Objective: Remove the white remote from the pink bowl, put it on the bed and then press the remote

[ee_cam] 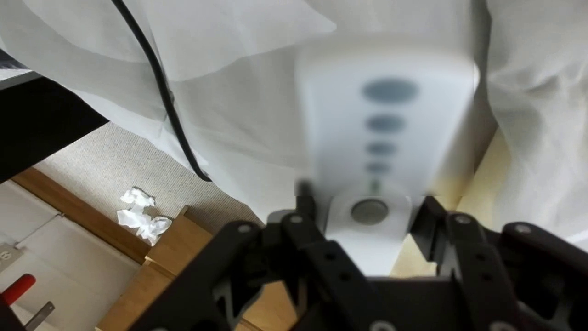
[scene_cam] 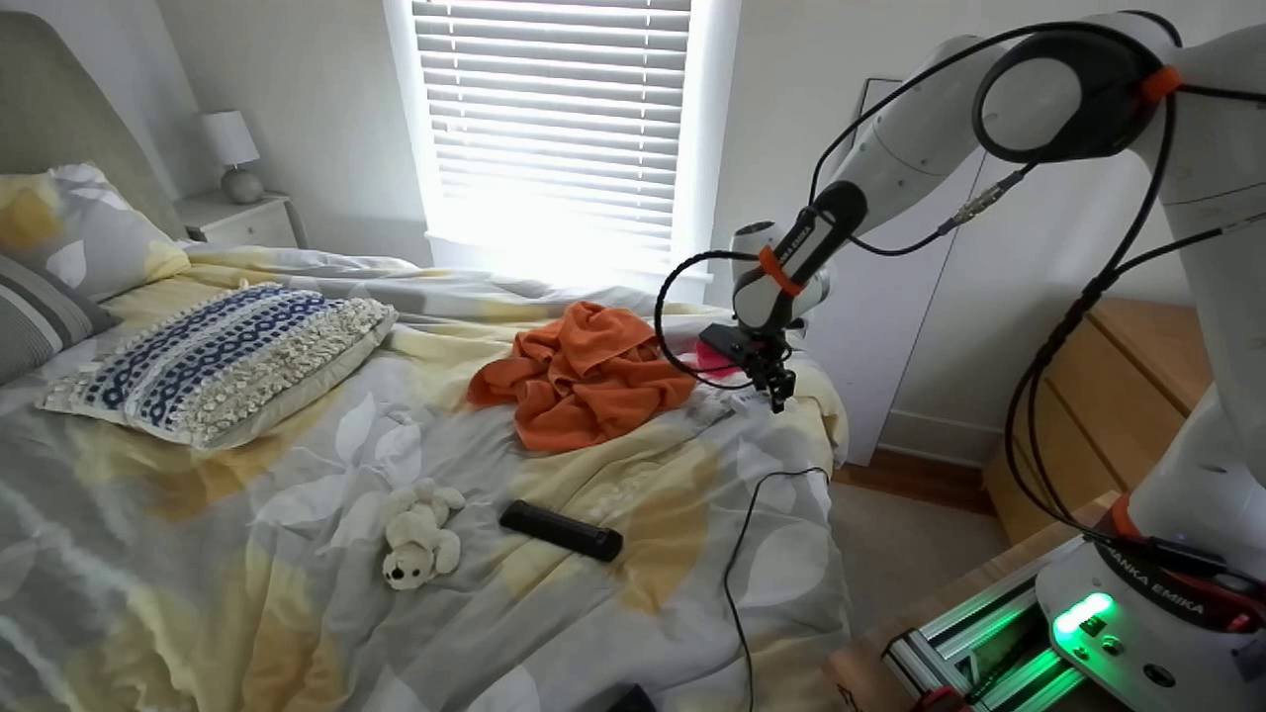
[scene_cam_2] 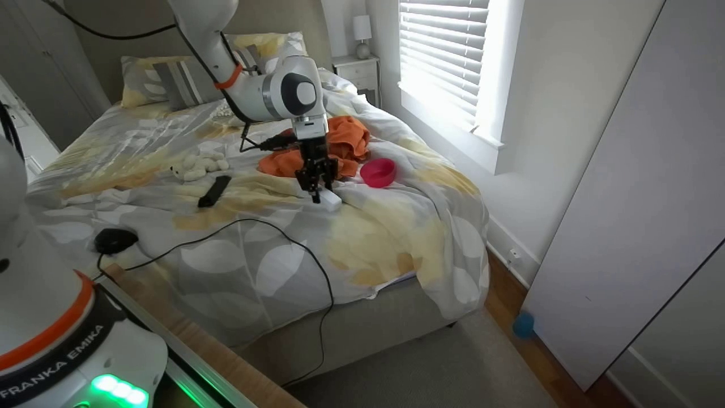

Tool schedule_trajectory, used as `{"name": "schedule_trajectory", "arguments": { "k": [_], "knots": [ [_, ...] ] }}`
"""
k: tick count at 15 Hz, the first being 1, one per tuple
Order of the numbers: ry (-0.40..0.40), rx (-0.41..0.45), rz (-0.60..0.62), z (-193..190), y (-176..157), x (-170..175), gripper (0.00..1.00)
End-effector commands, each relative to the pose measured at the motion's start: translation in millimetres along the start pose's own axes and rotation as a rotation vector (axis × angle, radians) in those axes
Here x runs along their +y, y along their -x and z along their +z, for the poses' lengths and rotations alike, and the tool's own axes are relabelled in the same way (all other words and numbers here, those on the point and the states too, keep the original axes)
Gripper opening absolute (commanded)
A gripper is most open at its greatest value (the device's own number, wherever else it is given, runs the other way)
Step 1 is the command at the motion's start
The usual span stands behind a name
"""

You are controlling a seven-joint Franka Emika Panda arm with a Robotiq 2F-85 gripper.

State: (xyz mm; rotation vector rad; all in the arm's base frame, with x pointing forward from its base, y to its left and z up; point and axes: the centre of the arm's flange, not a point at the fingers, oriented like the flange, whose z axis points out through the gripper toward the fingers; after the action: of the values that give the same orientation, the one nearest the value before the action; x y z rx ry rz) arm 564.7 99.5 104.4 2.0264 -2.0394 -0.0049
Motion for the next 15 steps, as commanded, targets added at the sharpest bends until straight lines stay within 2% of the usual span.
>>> {"name": "schedule_trajectory", "arguments": {
  "k": [1,3,4,5,6,7,10,12,15],
  "knots": [
    [0.009,0.002,0.021,24,-1,-6,0.27],
    [0.021,-0.005,0.012,35,-1,-9,0.27],
    [0.025,-0.008,0.006,38,0,-9,0.35],
    [0.024,-0.009,0.006,40,0,-11,0.36],
    [0.021,-0.012,0.002,39,1,-12,0.66],
    [0.012,-0.013,-0.002,36,2,-13,0.77],
    [-0.02,-0.022,-0.058,8,4,-12,0.99],
    [-0.015,-0.015,-0.097,-10,3,-9,1.0],
    [0.008,0.003,-0.06,-26,1,-5,1.0]
  ]
}}
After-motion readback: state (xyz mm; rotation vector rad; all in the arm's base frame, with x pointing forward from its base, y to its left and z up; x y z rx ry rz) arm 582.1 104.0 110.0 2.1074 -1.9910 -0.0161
